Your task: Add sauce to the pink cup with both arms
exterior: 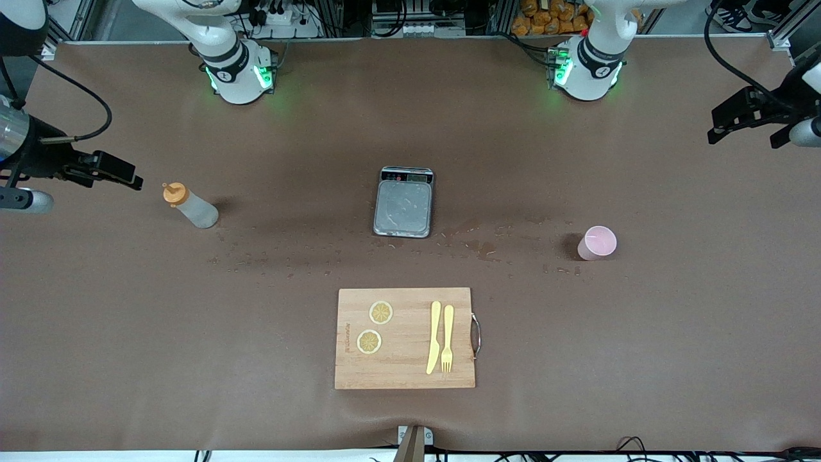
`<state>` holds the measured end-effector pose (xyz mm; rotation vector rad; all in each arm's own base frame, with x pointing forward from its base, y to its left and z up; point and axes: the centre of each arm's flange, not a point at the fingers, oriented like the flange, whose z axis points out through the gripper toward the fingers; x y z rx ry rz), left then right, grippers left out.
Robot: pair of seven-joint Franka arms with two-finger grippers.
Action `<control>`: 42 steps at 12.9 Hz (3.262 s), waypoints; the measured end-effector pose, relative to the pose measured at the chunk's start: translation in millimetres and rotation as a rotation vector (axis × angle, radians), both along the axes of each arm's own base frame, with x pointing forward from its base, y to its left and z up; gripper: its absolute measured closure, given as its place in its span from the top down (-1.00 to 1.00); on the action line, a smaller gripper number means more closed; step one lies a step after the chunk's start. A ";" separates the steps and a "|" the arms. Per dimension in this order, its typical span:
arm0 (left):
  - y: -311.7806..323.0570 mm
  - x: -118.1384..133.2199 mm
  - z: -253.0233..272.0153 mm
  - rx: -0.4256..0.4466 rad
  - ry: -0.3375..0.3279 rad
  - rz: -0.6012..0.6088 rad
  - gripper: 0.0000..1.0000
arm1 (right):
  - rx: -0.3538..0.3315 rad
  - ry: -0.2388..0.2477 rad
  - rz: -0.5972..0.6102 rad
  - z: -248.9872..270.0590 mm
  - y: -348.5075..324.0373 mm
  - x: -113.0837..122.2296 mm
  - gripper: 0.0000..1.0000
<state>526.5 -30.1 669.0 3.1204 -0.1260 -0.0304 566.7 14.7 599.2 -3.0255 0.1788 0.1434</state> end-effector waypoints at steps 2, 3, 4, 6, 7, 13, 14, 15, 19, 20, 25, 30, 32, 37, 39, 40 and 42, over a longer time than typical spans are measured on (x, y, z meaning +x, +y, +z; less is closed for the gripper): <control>0.7 -0.1 -0.6 0.000 0.002 0.001 1.00 | -0.001 0.004 -0.015 -1.6 -8.9 0.3 1.00; 0.5 -0.1 -1.0 0.000 0.004 0.001 1.00 | -0.001 0.007 -0.026 -3.2 -14.9 0.7 1.00; 0.4 -0.1 -1.3 0.000 0.004 0.001 1.00 | -0.001 0.010 -0.035 -4.8 -20.4 1.0 1.00; 0.4 -0.1 -1.7 0.000 0.005 0.001 1.00 | -0.001 0.025 -0.047 -8.4 -27.7 0.1 1.00; 0.4 -0.1 -2.0 0.000 0.006 0.001 1.00 | -0.001 0.037 -0.053 -10.5 -31.5 -1.3 1.00; 6.4 0.8 -3.3 0.000 0.008 0.012 1.00 | 0.001 0.103 -0.102 -16.6 -58.9 -10.1 1.00; 7.1 1.5 -4.4 0.000 0.011 0.013 1.00 | 0.002 0.116 -0.115 -18.7 -64.2 -11.3 1.00; 7.2 2.4 -6.0 0.000 0.014 0.013 1.00 | 0.002 0.131 -0.129 -21.7 -70.4 -12.2 1.00; 5.1 3.1 -7.8 0.000 0.017 0.009 1.00 | -0.003 0.194 -0.229 -30.3 -88.9 -17.5 1.00; 4.0 3.2 -8.0 0.000 0.017 0.007 1.00 | -0.009 0.216 -0.269 -31.3 -91.3 -20.0 1.00; 6.2 28.5 -46.3 -0.003 0.046 0.011 1.00 | -0.027 0.329 -0.486 -46.2 -119.8 -30.1 1.00; 5.0 67.9 -165.7 -0.009 0.106 0.013 1.00 | 0.047 0.487 -0.695 -77.4 -171.6 -42.5 1.00; 4.7 67.6 -207.7 -0.010 0.094 0.015 1.00 | 0.012 0.544 -0.827 -90.3 -176.2 -44.2 1.00; 1.7 63.0 -321.1 -0.013 0.137 0.015 1.00 | 0.167 0.693 -1.075 -140.0 -213.6 -63.7 1.00; -0.7 62.2 -359.3 -0.015 0.177 0.012 1.00 | 0.259 0.750 -1.186 -168.5 -236.9 -77.0 1.00; 0.0 60.8 -374.1 -0.015 0.194 0.013 1.00 | 0.301 0.769 -1.229 -181.5 -244.7 -83.1 1.00; 0.7 59.0 -395.9 -0.017 0.213 0.015 1.00 | 0.355 0.811 -1.279 -203.1 -253.0 -94.2 1.00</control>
